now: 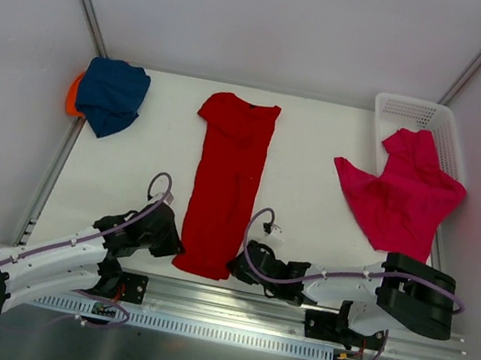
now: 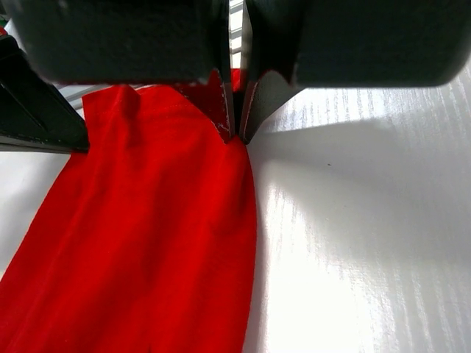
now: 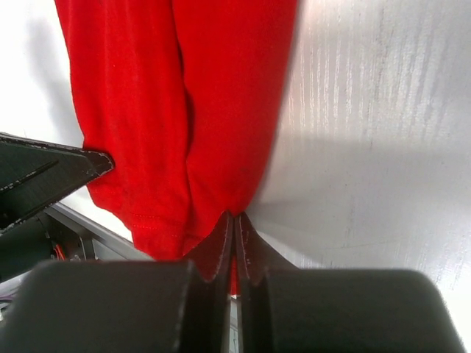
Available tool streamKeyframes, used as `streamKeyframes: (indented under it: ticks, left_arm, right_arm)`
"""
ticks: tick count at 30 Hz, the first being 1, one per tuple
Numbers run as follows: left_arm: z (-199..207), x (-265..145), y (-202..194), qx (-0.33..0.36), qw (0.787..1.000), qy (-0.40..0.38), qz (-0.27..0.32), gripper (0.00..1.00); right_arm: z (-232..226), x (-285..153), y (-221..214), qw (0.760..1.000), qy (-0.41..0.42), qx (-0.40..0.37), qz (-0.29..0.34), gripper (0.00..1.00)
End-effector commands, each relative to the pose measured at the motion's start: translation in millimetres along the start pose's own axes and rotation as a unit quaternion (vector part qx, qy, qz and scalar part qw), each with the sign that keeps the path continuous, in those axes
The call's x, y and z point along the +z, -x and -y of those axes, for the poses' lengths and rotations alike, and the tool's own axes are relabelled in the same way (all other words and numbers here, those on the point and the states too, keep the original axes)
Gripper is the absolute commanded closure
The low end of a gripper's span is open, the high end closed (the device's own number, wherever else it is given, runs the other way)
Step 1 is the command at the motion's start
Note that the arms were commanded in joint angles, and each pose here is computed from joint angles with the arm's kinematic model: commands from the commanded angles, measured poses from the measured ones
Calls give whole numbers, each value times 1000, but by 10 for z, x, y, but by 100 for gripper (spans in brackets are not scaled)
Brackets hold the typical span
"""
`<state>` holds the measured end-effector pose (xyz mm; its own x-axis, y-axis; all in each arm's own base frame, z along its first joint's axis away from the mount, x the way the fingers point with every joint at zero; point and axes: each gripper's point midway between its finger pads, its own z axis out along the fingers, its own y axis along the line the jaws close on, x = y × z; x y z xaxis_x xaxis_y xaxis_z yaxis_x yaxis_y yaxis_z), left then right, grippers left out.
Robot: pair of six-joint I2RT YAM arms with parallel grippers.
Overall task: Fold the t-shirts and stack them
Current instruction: Grab the bottom of the folded rectangular tshirt with both arms
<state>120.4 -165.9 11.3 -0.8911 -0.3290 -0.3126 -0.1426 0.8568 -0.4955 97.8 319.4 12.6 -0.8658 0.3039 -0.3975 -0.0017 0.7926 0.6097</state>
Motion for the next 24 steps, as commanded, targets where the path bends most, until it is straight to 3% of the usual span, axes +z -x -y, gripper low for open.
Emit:
streamKeyframes:
  ticks: [1, 7, 17, 24]
  left_arm:
    - [-184, 12, -191, 10, 999, 27, -35, 100]
    - [-62, -46, -289, 14, 998, -6, -59, 100]
    - [62, -157, -543, 9, 993, -61, -102, 100]
    - [341, -305, -499, 16, 989, -95, -109, 100]
  right_arm:
    - [798, -67, -149, 992, -116, -50, -29, 100]
    - [1007, -295, -132, 990, -129, -54, -20, 100]
    - [864, -577, -123, 989, -126, -79, 3, 100]
    - [702, -686, 4, 989, -118, -89, 20, 100]
